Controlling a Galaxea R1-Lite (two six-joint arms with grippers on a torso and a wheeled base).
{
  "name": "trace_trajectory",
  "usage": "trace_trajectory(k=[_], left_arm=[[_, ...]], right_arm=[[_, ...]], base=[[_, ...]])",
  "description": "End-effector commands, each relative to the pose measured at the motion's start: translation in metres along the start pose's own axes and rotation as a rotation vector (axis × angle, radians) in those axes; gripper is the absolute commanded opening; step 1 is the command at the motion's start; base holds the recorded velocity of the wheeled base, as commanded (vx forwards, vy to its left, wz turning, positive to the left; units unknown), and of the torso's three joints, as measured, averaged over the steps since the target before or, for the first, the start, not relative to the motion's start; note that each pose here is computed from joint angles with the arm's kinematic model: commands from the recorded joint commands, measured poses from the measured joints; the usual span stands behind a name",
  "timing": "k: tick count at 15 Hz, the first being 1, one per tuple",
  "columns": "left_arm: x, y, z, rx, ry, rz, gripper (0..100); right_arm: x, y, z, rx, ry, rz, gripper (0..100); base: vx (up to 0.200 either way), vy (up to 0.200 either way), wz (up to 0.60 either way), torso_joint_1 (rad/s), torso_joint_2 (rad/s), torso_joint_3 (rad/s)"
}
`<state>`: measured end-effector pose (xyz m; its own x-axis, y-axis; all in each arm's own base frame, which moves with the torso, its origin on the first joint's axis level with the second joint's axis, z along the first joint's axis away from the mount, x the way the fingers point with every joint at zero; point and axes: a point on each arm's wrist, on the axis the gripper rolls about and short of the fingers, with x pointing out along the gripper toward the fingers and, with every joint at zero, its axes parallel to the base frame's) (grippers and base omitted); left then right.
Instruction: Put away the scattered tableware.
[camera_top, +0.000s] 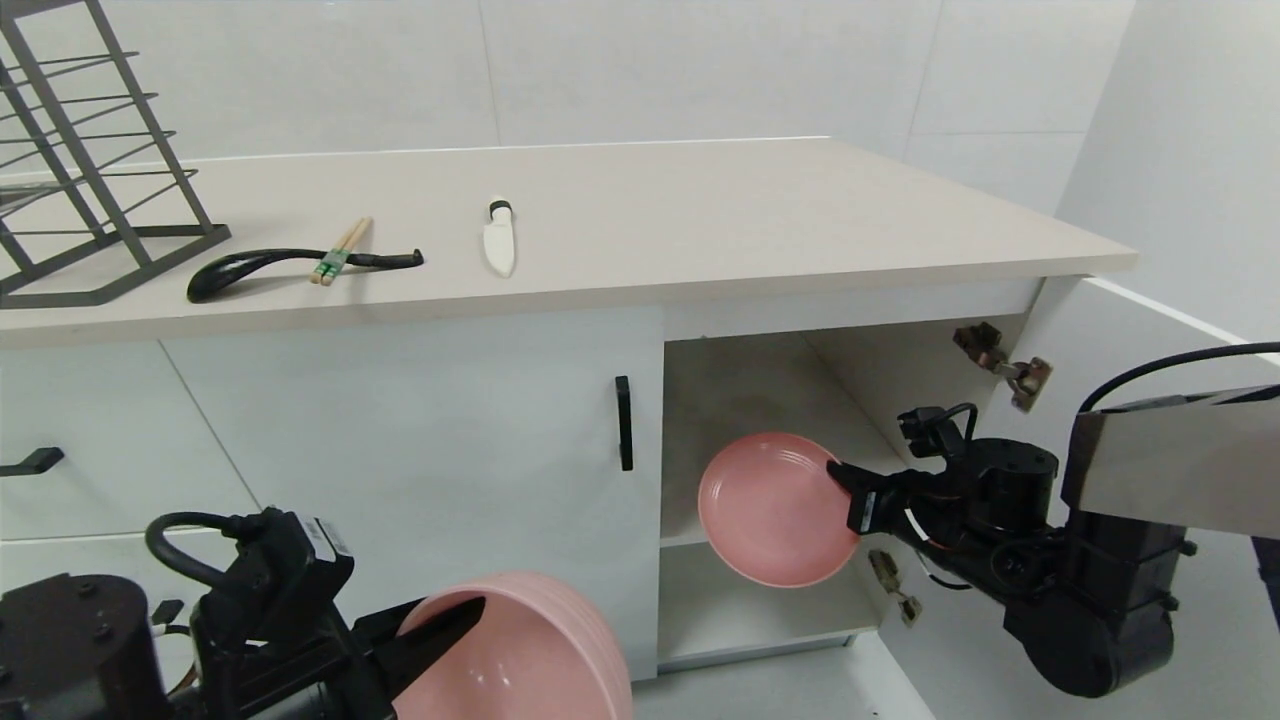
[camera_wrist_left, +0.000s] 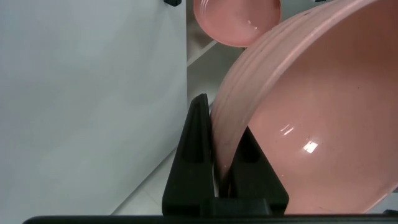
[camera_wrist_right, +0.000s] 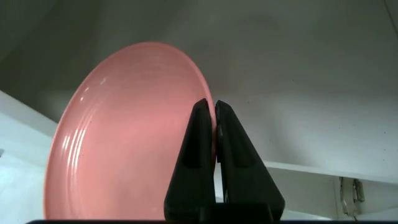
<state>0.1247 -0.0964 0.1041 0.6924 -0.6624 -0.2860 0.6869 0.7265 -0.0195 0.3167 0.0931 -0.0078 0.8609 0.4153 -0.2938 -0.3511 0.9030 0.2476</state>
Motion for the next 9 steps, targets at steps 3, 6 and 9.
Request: trace_trajectory(k=[3,6,9], left_arm=[[0.000,-0.001,-0.001,0.006,0.007,-0.006,0],[0.001,-0.001,-0.002,0.006,0.018,-0.006,0],[0.000,-0.001,-0.002,0.006,0.016,-0.006,0]], right_arm=[[0.008,-0.002,-0.004,0.000,-0.002,0.000,0],[0.012,-0.007,-0.007,0.003,0.002,-0.009,0],[0.022,-0.009,-0.015,0.003,0.009,-0.006,0]], base=[[0.133,0.000,0.00,-0.002,0.00,0.002],[0.000,0.000,0.00,0.000,0.00,0.000],[0.000,0.000,0.00,0.000,0.00,0.000]])
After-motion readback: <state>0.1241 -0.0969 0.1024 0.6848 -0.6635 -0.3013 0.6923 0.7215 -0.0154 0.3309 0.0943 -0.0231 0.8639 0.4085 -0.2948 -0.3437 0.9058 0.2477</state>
